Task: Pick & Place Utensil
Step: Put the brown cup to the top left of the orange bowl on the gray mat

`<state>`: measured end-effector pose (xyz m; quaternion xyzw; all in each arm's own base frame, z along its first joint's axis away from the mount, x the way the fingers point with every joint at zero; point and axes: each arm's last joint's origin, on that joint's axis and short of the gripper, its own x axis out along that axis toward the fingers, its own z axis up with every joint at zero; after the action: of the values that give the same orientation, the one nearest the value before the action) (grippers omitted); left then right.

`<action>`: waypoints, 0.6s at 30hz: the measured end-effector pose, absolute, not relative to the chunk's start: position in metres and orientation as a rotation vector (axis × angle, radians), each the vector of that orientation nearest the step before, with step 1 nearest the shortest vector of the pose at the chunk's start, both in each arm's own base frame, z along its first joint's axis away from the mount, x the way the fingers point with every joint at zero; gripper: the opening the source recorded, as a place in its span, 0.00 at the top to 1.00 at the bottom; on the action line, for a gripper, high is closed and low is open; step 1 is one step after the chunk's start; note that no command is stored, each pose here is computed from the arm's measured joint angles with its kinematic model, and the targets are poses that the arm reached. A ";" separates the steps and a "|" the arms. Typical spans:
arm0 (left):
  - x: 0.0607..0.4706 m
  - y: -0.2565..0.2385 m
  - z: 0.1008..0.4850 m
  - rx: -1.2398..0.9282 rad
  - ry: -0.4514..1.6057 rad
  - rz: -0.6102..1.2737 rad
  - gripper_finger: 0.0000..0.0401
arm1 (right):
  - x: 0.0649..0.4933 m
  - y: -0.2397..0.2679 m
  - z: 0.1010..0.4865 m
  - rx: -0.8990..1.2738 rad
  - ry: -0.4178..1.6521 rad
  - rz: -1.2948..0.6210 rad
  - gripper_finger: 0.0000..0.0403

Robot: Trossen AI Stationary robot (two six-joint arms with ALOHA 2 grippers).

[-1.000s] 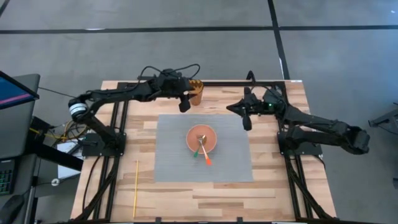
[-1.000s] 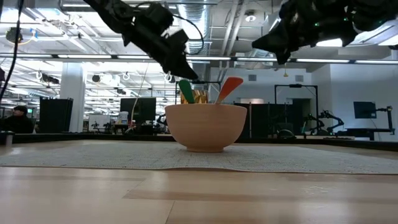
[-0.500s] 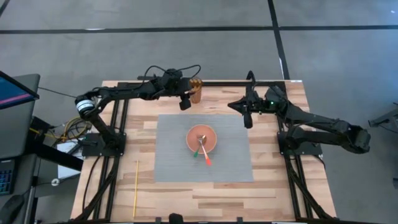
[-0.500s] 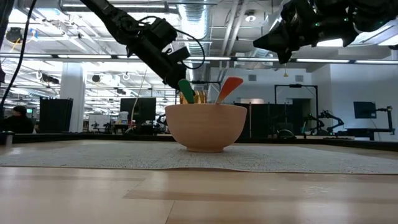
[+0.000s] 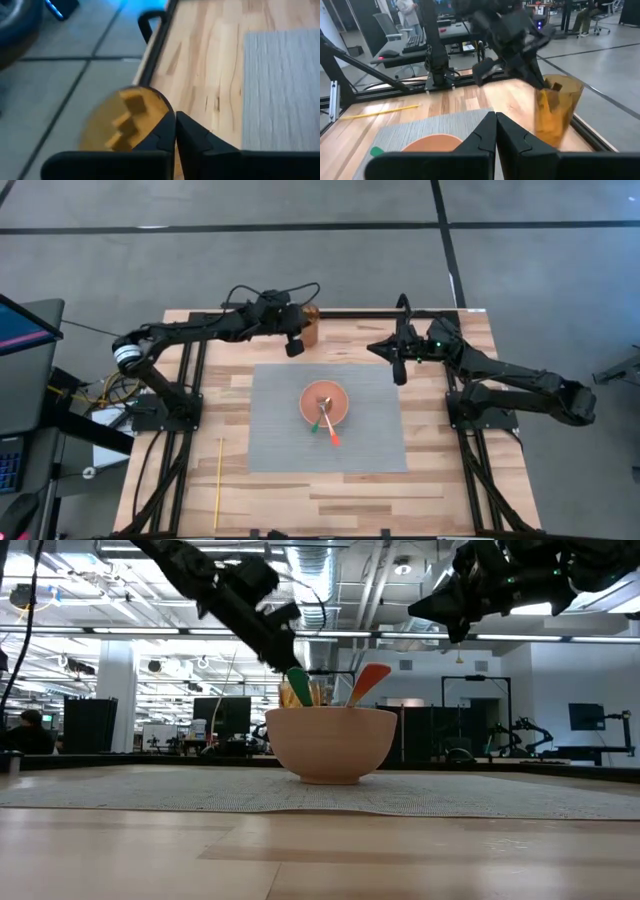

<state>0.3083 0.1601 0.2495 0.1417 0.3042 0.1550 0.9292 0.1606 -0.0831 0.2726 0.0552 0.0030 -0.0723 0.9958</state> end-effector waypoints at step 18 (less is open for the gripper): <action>0.265 0.095 0.313 0.245 0.572 0.358 0.96 | 0.162 -0.080 0.273 0.113 0.007 -0.127 1.00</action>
<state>0.2653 0.0946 0.3127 0.1199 0.2798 0.1751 0.9363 0.1621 -0.0802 0.2726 0.0563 0.0034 -0.0632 0.9964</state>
